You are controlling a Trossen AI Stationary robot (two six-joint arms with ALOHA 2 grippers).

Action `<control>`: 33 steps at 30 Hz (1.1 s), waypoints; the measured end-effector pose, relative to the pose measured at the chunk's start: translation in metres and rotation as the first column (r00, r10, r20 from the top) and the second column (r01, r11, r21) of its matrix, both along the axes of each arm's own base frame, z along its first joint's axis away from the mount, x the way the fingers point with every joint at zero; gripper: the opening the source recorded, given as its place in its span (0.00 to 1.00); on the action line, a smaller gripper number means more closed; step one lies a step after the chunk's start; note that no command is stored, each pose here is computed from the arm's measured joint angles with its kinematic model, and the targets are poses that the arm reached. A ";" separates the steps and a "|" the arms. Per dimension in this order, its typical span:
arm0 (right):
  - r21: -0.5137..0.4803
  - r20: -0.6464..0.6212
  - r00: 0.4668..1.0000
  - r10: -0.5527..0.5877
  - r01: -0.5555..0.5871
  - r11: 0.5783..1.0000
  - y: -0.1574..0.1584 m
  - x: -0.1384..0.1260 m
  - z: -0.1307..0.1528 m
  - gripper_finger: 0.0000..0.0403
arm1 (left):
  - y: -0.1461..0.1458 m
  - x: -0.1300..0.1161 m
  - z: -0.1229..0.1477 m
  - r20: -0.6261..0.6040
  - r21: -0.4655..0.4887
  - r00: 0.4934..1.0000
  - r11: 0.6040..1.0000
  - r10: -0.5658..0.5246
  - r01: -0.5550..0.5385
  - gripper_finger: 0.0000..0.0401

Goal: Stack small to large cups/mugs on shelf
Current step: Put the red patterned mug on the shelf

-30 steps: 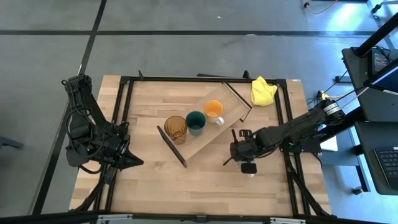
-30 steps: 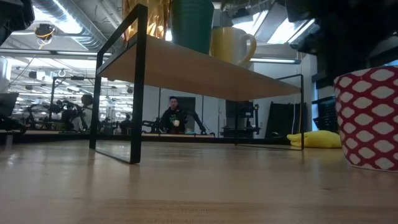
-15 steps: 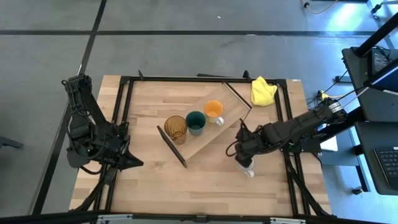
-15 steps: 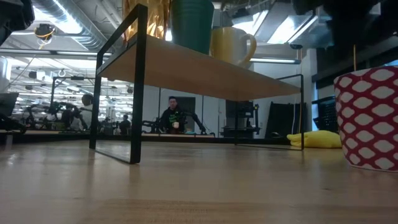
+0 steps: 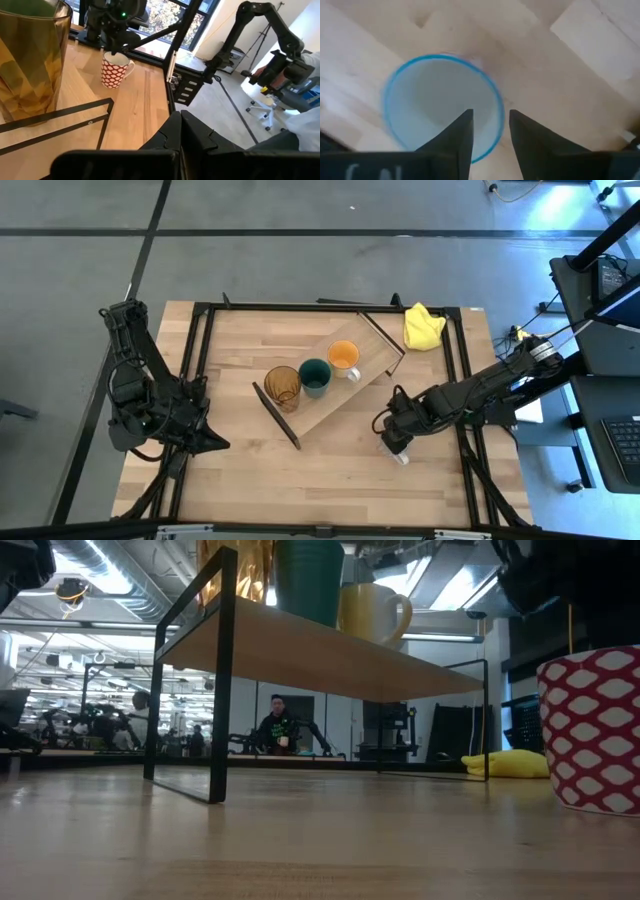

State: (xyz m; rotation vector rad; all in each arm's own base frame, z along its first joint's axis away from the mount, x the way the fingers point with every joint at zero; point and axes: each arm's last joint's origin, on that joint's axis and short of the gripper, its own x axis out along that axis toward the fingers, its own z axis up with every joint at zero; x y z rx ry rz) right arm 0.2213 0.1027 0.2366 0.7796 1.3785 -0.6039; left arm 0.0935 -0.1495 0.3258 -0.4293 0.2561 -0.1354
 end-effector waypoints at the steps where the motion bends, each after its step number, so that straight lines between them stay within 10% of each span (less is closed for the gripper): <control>1: -0.008 -0.015 1.000 -0.001 0.001 1.000 -0.001 -0.002 -0.004 0.32 | 0.000 0.000 0.000 0.000 0.000 1.000 1.000 0.000 0.000 0.00; 21: 0.044 0.025 0.999 0.030 -0.032 0.999 -0.001 -0.003 -0.035 0.24 | 0.000 0.000 0.000 -0.002 -0.007 1.000 1.000 0.004 -0.004 0.00; 33: 0.009 -0.080 0.987 0.138 -0.137 0.990 -0.022 0.002 0.017 0.07 | 0.001 0.000 0.000 0.008 -0.005 0.999 0.999 0.034 -0.034 0.00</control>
